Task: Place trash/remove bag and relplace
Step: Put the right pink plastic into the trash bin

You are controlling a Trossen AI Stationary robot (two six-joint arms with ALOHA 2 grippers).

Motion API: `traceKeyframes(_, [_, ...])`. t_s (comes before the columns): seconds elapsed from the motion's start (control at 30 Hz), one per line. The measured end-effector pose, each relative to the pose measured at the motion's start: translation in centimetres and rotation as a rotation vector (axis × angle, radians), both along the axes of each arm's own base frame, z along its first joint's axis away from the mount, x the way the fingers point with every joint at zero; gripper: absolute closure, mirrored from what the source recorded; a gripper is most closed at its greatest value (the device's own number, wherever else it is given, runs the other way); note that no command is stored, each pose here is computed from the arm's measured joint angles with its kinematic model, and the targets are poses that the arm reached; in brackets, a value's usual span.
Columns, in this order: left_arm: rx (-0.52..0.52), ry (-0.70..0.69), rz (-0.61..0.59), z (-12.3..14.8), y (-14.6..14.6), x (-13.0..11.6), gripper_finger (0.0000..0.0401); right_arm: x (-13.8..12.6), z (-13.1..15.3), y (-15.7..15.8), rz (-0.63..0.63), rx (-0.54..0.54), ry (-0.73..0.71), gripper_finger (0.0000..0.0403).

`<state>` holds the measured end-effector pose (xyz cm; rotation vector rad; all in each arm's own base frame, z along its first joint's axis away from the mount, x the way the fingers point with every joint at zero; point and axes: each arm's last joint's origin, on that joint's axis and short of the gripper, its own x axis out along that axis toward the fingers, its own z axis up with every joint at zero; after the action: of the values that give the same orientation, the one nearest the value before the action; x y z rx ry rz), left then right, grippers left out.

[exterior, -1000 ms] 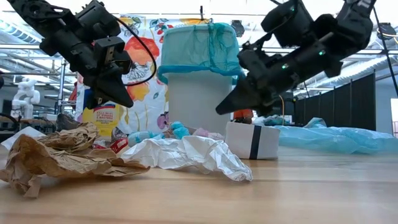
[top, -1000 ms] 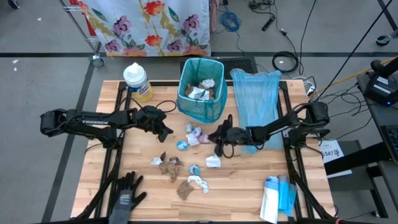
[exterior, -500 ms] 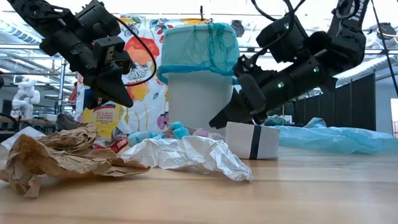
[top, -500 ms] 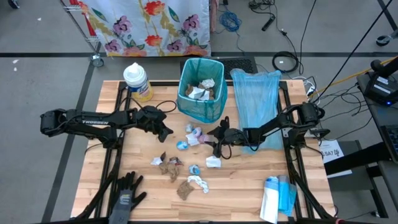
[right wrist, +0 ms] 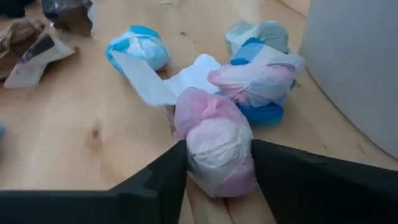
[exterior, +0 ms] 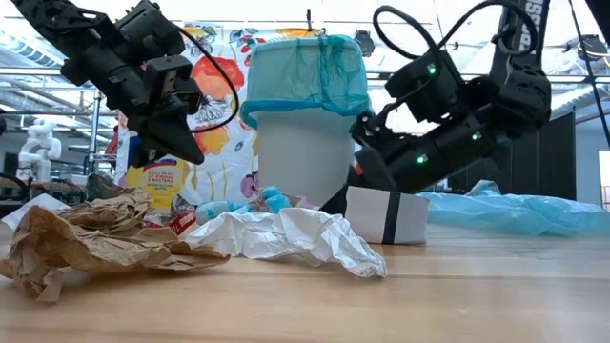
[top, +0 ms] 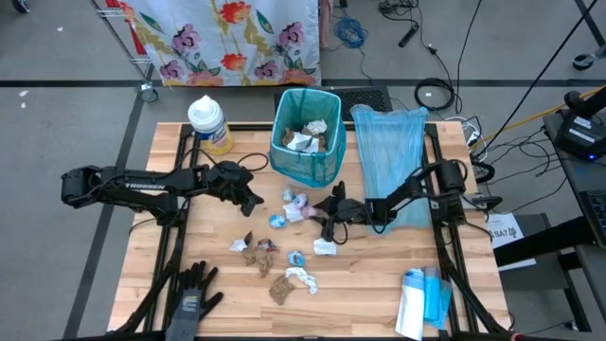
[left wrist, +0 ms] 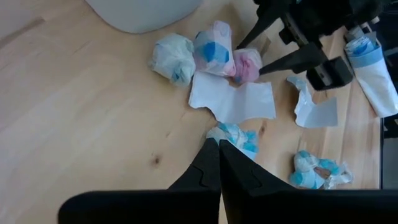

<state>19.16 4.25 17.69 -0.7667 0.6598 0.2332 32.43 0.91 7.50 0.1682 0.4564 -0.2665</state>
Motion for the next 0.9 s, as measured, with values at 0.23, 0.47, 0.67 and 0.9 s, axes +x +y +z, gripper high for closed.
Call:
traceKeyframes(0.23, [-0.003,0.002,-0.003,0.0,0.0,0.0,0.0401,0.4,0.3,0.1,-0.026,0.060,-0.020,0.0372])
traceKeyframes(0.47, [-0.004,0.003,-0.004,0.0,0.0,0.0,0.0401,-0.9,2.7,1.5,-0.032,0.133,0.088,0.0389])
traceKeyframes(0.67, [-0.003,0.002,-0.006,0.0,0.0,0.0,0.0401,-4.0,7.4,2.8,-0.082,0.154,0.184,0.0399])
traceKeyframes(0.9, [0.008,0.003,-0.005,0.0,0.0,0.0,0.0401,-8.2,15.7,2.4,-0.203,0.131,0.025,0.0399])
